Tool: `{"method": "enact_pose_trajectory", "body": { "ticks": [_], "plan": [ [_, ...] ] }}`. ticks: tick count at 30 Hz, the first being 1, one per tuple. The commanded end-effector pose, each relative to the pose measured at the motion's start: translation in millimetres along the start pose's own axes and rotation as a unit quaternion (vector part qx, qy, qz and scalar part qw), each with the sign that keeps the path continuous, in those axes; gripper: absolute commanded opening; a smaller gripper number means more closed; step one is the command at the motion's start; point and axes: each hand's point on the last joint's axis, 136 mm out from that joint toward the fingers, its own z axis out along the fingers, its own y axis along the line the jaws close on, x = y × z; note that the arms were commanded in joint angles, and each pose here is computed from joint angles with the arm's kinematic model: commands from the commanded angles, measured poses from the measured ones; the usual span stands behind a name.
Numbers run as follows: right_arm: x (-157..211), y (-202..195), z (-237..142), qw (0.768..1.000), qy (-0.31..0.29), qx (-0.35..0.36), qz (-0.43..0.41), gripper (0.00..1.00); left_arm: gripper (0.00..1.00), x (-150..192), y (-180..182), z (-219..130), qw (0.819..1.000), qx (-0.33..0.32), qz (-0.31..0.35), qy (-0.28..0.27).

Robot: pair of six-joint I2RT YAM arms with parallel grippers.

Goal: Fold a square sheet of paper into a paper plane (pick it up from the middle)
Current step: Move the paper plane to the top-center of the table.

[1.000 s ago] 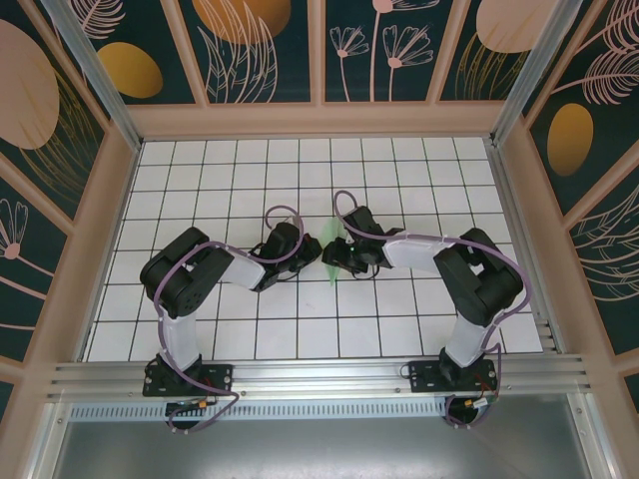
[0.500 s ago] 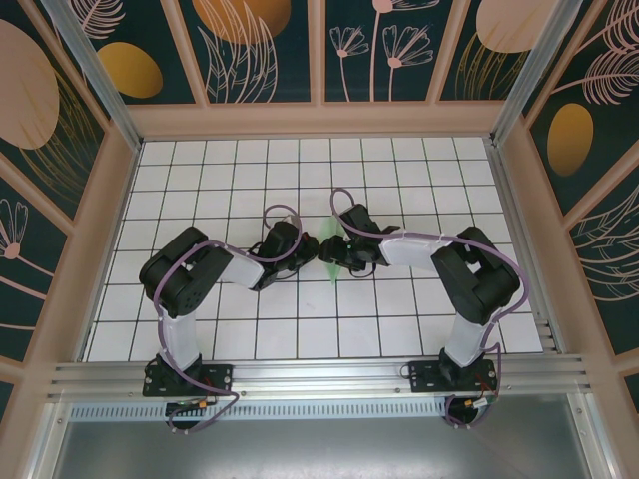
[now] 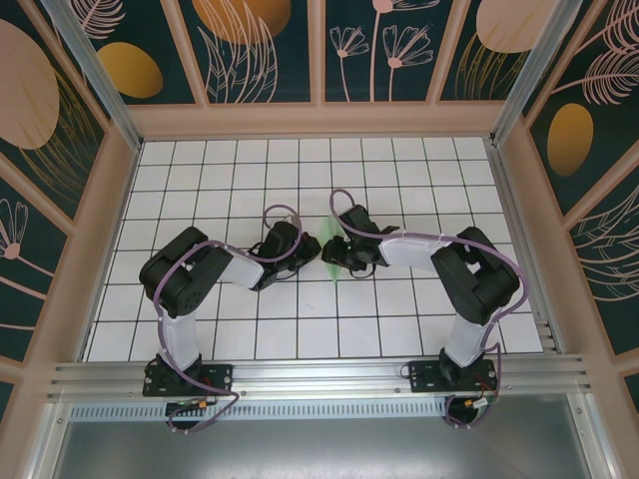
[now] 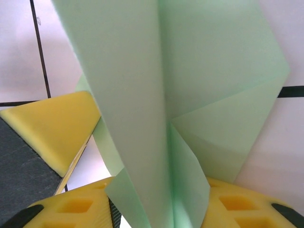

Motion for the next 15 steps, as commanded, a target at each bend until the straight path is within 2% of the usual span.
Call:
{"method": "enact_pose_trajectory", "body": {
  "ticks": [1,3,6,13,14,15],
  "plan": [
    [-2.2,-11.4,-0.5,0.999,-0.007,0.041,0.001,0.41,0.0,6.3,5.1,0.9,1.0,-0.006,-0.001,0.013],
    [-4.0,-13.0,-0.9,0.999,-0.01,0.051,0.002,0.38,0.0,6.3,5.0,1.1,1.0,-0.007,0.0,0.013],
    [-5.9,-13.6,-1.1,0.998,-0.015,0.058,0.003,0.26,0.0,5.9,4.2,1.3,1.0,-0.007,0.001,0.014],
    [-9.6,-11.4,1.9,0.998,-0.016,0.068,-0.003,0.11,0.0,3.7,0.6,-0.8,1.0,-0.006,0.005,0.013],
    [-10.5,-11.1,1.5,0.997,-0.018,0.07,-0.004,0.09,0.01,2.6,-1.8,-2.1,1.0,-0.005,0.006,0.012],
    [-12.3,-10.3,0.7,0.997,-0.02,0.072,-0.005,0.08,0.06,0.2,-3.8,-4.2,1.0,-0.005,0.007,0.009]
  ]
}}
